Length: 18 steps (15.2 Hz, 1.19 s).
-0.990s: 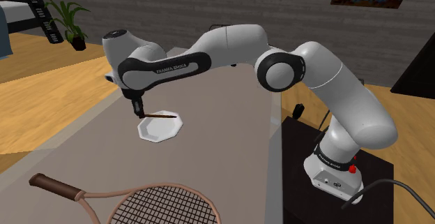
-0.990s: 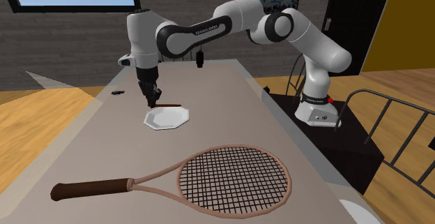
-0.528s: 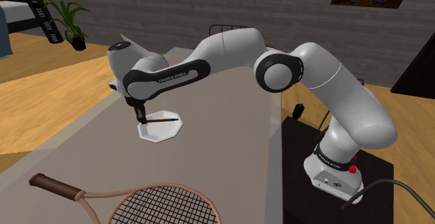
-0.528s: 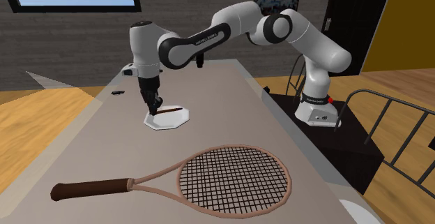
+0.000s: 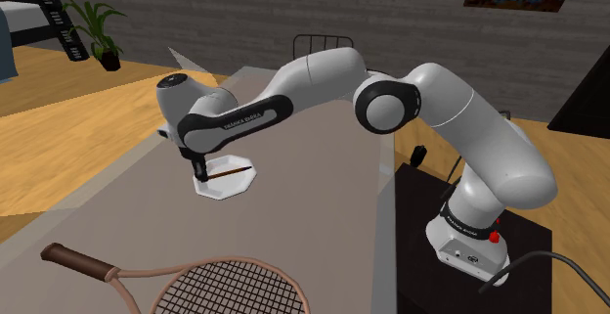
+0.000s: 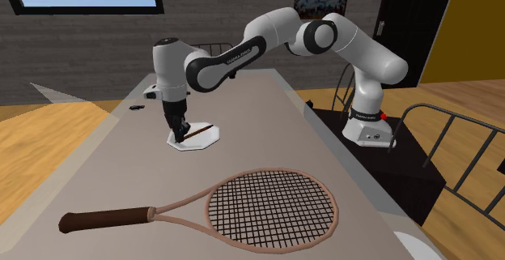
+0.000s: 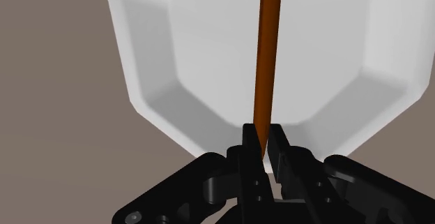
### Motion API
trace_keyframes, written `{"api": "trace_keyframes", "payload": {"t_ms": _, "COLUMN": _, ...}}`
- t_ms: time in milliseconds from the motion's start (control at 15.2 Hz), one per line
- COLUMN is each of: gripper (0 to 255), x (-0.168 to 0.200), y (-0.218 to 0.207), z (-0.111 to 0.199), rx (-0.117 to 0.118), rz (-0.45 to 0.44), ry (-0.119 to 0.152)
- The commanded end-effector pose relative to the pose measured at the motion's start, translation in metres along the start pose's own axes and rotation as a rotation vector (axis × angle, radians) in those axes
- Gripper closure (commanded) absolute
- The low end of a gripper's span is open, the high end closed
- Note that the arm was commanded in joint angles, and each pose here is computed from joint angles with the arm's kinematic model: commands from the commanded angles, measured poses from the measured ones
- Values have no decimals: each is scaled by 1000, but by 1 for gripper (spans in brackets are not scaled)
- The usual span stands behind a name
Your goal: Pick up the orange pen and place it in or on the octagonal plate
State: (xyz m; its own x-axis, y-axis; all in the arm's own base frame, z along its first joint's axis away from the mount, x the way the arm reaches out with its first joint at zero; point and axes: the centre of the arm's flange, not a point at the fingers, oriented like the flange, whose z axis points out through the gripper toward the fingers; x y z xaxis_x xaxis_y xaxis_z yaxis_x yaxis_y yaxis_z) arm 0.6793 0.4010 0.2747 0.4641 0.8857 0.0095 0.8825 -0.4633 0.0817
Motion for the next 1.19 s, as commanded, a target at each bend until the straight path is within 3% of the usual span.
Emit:
{"api": "trace_keyframes", "payload": {"t_ms": 0, "gripper": 255, "x": 0, "y": 0, "z": 1, "rx": 0, "rz": 0, "ry": 0}}
{"api": "trace_keyframes", "payload": {"t_ms": 330, "gripper": 255, "x": 0, "y": 0, "z": 1, "rx": 0, "rz": 0, "ry": 0}}
{"api": "trace_keyframes", "payload": {"t_ms": 396, "gripper": 0, "x": 0, "y": 0, "z": 1, "rx": 0, "rz": 0, "ry": 0}}
{"api": "trace_keyframes", "payload": {"t_ms": 726, "gripper": 0, "x": 0, "y": 0, "z": 1, "rx": 0, "rz": 0, "ry": 0}}
{"api": "trace_keyframes", "payload": {"t_ms": 990, "gripper": 0, "x": 0, "y": 0, "z": -49, "rx": 0, "rz": 0, "ry": 0}}
{"api": "trace_keyframes", "payload": {"t_ms": 1122, "gripper": 0, "x": 0, "y": 0, "z": -49, "rx": 0, "rz": 0, "ry": 0}}
